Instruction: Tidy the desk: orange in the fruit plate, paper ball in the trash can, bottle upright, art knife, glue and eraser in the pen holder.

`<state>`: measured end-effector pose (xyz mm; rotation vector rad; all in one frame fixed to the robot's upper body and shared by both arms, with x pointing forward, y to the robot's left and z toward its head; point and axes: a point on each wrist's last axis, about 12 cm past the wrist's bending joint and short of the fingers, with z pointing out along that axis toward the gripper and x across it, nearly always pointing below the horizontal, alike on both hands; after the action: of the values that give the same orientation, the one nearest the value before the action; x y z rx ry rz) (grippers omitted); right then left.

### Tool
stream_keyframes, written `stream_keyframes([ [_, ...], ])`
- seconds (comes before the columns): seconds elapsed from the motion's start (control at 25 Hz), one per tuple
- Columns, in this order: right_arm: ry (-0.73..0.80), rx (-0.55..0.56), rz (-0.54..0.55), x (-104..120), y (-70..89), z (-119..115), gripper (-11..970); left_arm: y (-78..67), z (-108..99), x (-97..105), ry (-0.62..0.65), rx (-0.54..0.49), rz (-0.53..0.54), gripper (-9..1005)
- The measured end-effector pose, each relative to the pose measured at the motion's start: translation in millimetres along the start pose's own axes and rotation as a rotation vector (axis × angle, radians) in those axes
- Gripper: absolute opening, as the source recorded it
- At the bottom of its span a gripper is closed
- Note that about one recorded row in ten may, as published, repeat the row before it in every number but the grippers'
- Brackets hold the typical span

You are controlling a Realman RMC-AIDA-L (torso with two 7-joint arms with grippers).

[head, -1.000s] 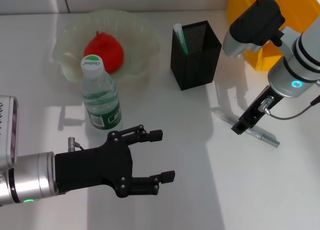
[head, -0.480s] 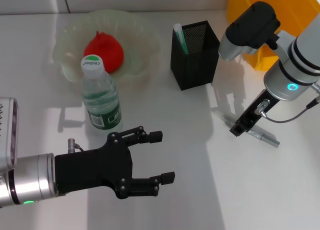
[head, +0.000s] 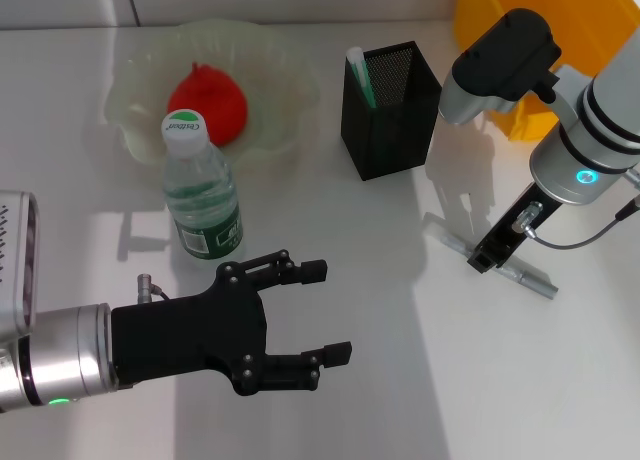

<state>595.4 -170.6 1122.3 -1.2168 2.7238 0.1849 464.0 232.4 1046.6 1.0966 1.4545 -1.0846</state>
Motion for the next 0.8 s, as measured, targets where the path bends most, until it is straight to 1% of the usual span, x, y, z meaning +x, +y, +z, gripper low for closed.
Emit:
stream_keyframes([
  [0.44, 0.002, -0.004, -0.021, -0.2, 0.0, -1.3, 162, 0.0, -0.5, -0.3, -0.001, 0.002, 0.001, 846],
  [0.52, -0.019, 0.000, -0.025, -1.3, 0.4, -6.9, 138, -0.2, -0.8, -0.1, 0.000, 0.002, 0.000, 846],
  [0.56, -0.053, 0.007, -0.035, -2.3, 2.4, -17.4, 138, -0.5, -1.2, 0.2, 0.000, 0.001, -0.001, 846],
  [0.6, -0.053, 0.007, -0.035, -2.3, 2.4, -17.4, 138, -0.5, -1.2, 0.2, 0.000, 0.001, -0.001, 846],
  [0.64, -0.111, 0.008, -0.042, -1.6, 5.6, -33.9, 138, -0.7, -1.3, 0.2, -0.001, 0.000, -0.001, 846],
  [0.68, -0.111, 0.008, -0.042, -1.6, 5.6, -33.9, 138, -0.8, -1.6, 0.4, -0.001, -0.001, -0.002, 846],
  [0.72, -0.161, 0.001, -0.043, -1.7, 7.5, -45.7, 138, -0.9, -1.8, 0.4, -0.001, -0.002, -0.002, 846],
  [0.76, -0.264, -0.013, -0.041, 0.7, 9.0, -67.0, 138, -1.2, -2.0, 0.5, -0.003, -0.002, -0.003, 846],
  [0.8, -0.264, -0.013, -0.041, 0.7, 9.0, -67.0, 138, -1.2, -2.0, 0.5, -0.003, -0.002, -0.003, 846],
])
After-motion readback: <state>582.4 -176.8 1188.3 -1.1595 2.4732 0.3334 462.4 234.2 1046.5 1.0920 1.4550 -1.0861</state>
